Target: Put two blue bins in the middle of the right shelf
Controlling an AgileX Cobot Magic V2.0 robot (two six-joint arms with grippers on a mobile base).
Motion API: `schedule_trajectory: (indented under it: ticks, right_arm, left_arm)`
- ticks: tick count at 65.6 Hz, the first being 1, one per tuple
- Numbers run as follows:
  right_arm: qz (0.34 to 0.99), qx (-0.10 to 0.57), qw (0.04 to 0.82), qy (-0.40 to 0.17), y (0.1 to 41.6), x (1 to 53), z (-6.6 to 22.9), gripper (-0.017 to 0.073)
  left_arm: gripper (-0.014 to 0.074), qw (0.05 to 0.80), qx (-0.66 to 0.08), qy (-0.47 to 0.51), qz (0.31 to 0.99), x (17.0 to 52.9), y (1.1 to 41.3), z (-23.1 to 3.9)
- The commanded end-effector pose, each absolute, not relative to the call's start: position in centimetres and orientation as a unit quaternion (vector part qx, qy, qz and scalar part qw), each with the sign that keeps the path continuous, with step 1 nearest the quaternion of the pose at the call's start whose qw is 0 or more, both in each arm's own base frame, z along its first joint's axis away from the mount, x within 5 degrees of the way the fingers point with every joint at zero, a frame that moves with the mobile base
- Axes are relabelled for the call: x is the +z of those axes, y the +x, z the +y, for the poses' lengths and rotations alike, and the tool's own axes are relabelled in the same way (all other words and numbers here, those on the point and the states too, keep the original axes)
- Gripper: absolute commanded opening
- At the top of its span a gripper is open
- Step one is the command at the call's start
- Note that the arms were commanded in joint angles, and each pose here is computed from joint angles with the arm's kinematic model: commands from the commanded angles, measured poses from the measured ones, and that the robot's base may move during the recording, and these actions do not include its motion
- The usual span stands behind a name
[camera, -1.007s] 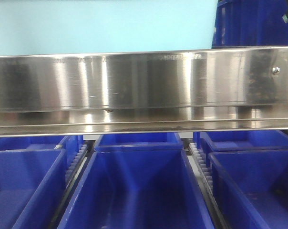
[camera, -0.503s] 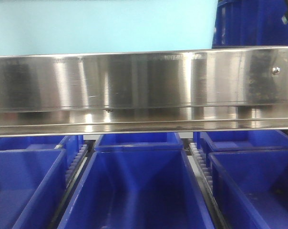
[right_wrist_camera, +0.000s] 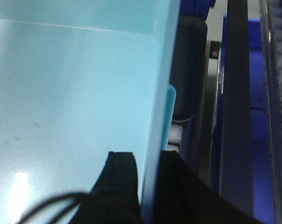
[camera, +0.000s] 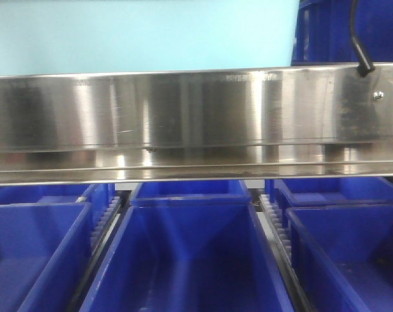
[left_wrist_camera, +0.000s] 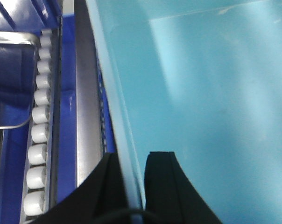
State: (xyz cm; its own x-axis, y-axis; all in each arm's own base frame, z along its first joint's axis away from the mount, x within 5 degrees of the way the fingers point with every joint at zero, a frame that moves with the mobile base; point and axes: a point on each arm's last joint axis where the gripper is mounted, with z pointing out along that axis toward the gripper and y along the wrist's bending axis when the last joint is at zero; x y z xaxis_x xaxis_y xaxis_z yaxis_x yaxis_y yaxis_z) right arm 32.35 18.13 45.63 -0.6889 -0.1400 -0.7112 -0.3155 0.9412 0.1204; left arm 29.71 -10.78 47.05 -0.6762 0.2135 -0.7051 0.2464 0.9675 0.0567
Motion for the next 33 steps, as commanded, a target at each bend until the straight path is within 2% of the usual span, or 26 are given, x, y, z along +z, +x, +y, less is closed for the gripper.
schedule_trajectory:
  ticks: [1, 33]
  right_arm:
    - [0.897, 0.131, 0.399, -0.135, 32.3, 46.4, 18.4, -0.0153]
    - [0.912, 0.119, 0.368, -0.138, 33.2, 44.1, 19.0, -0.0153]
  left_arm:
    - [-0.0111, 0.389, -0.047, 0.14, 0.909, 47.2, 29.5, -11.6]
    - [-0.0111, 0.369, -0.022, 0.142, 0.918, 45.4, 31.4, -12.0]
